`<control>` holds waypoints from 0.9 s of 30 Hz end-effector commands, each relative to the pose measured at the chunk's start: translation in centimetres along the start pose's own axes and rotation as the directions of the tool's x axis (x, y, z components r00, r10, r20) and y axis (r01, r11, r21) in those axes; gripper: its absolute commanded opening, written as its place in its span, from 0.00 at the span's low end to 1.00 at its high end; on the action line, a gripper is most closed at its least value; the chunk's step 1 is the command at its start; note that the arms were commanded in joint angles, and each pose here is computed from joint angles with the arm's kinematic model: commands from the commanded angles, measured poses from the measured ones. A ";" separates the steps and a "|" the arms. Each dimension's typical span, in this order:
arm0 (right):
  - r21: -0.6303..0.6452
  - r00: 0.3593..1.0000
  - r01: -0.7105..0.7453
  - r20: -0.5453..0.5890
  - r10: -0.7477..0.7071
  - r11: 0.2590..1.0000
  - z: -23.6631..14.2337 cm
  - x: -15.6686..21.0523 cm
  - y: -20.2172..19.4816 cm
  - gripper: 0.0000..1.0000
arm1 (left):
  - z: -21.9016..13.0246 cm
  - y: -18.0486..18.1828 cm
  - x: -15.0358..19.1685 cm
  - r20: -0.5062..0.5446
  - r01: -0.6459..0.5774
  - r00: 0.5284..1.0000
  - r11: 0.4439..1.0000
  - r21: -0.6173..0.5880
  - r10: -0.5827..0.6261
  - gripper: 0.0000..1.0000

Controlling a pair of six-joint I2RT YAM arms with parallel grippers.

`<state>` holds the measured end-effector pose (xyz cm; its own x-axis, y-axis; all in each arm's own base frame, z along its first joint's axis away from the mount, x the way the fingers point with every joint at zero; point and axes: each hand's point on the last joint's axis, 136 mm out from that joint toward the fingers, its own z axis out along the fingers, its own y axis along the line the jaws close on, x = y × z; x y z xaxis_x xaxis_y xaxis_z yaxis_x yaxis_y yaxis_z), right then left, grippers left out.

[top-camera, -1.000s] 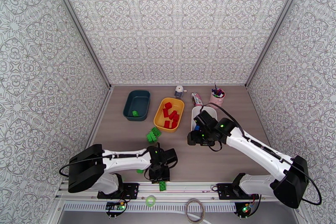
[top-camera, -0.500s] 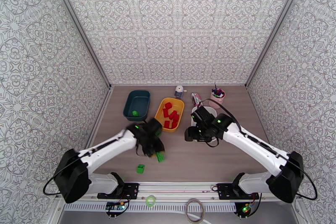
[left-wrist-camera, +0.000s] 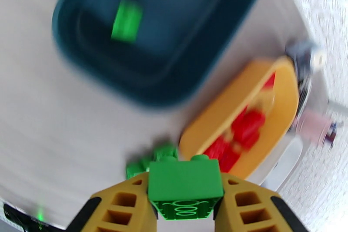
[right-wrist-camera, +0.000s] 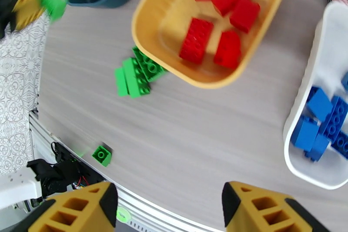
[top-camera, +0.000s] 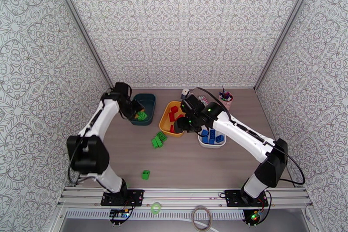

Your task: Sort the legos into containers by color

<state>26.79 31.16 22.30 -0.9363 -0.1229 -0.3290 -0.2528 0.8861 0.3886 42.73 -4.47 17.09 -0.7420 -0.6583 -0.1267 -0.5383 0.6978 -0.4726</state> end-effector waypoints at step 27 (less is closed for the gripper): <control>0.012 0.991 0.061 -0.124 -0.059 0.998 2.8 3.0 -1.2 0.70 | -3.8 7.9 15.8 -0.067 -0.133 0.990 0.964 -0.229 0.121 0.89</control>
<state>24.74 29.28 18.14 -0.9527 -0.1877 -0.2392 -0.2606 0.9094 0.3243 27.70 -8.40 15.53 -0.8463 -0.5109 -0.1508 -0.4583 0.8426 -0.2830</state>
